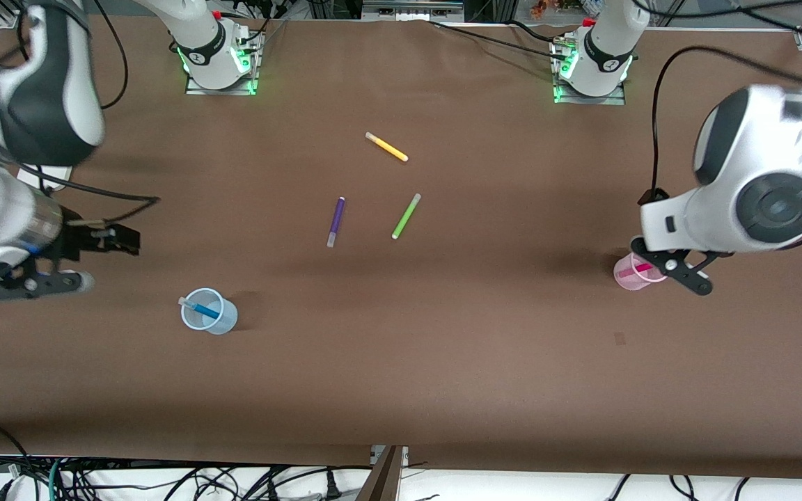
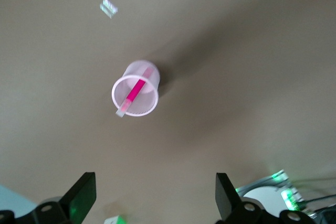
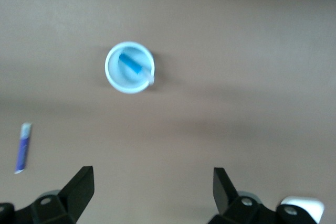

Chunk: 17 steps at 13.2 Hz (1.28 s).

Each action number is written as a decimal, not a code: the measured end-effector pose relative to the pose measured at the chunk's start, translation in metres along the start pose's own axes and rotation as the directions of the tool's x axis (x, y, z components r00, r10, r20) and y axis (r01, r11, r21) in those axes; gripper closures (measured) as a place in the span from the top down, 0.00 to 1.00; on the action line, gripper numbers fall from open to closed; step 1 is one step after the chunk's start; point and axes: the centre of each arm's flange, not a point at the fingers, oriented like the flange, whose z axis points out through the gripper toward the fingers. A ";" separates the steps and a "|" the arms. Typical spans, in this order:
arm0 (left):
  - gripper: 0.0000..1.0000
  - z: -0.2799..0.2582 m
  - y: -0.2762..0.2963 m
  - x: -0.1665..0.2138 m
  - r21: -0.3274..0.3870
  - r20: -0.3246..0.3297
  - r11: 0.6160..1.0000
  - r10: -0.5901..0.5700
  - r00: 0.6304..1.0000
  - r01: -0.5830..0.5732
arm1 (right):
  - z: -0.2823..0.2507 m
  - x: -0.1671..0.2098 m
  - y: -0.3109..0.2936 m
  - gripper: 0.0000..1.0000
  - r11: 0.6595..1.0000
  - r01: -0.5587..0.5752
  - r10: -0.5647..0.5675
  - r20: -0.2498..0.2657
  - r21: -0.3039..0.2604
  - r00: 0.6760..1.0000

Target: Place pink and blue markers in matching cups

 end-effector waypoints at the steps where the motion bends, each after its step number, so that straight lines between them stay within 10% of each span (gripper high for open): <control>1: 1.00 -0.017 0.000 -0.009 -0.014 -0.044 1.000 -0.021 0.999 0.021 | -0.006 -0.014 0.005 1.00 0.999 -0.028 0.028 0.011 0.021 1.000; 7: 1.00 -0.066 -0.023 -0.106 -0.140 -0.369 0.933 -0.359 0.857 0.331 | -0.041 -0.085 0.027 1.00 0.995 -0.074 0.074 0.001 0.060 0.997; 17: 1.00 -0.034 -0.004 -0.121 -0.184 -0.319 0.880 -0.475 0.820 0.438 | -0.051 -0.108 0.047 1.00 0.992 -0.111 0.108 0.051 0.062 0.993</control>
